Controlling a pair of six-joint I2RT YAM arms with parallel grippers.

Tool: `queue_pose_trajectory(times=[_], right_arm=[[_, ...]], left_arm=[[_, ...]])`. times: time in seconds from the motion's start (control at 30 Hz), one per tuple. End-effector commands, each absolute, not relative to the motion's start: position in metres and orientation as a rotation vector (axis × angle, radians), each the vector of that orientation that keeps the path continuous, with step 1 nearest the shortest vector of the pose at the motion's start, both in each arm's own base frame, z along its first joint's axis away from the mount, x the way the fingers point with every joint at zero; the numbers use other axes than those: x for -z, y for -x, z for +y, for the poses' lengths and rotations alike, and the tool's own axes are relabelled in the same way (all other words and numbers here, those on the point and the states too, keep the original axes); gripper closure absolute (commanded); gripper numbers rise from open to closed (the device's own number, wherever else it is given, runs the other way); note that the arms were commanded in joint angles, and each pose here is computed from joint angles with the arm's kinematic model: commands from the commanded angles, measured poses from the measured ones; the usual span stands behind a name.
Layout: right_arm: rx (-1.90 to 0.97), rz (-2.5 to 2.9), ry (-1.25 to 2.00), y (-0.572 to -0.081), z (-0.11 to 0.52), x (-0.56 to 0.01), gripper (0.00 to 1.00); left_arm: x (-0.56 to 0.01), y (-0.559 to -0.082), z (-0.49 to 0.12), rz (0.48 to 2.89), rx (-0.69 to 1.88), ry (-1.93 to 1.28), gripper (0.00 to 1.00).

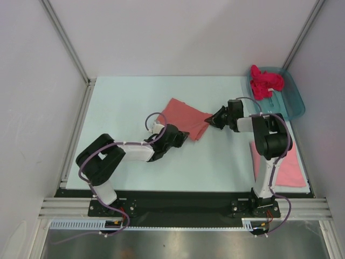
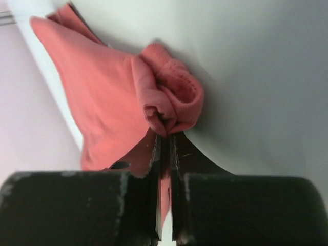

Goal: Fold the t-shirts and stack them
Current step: Neatly place the folded tshirt to the corner

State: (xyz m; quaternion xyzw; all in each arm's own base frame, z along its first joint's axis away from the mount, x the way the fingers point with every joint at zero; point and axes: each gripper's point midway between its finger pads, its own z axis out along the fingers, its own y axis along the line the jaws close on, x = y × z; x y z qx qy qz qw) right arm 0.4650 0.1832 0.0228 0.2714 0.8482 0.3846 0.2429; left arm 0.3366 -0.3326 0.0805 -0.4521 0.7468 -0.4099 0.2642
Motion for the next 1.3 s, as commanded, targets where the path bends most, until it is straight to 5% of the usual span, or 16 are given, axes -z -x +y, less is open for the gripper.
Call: queue_pose_trajectory(times=[0.0,0.27,0.4,0.57,0.83,1.27], right_arm=[[-0.801,2.171,-0.703,-0.468,0.144,-0.054,1.0],[-0.422,2.222,-0.773,-0.389,0.083,-0.075,1.0],[-0.259,2.208,-0.905,-0.33,0.049,-0.066,1.0],[-0.19,2.028,-1.006,-0.295,0.015,-0.101,1.0],[-0.16,1.937,-1.053,-0.275,-0.001,-0.122,1.0],[-0.033,1.712,-1.391,-0.257,-0.045,-0.164,1.0]], left_arm=[[-0.109,-0.318,-0.349,2.084,1.241,1.0,0.96],[-0.106,-0.242,-0.408,2.181,1.651,0.366,0.69],[-0.129,-0.205,-0.417,2.017,1.941,0.218,0.42],[-0.136,-0.158,-0.413,1.979,2.038,0.072,0.45],[-0.163,-0.101,-0.396,2.002,2.02,-0.101,0.3],[-0.234,-0.12,-0.356,1.903,1.529,-0.357,0.27]])
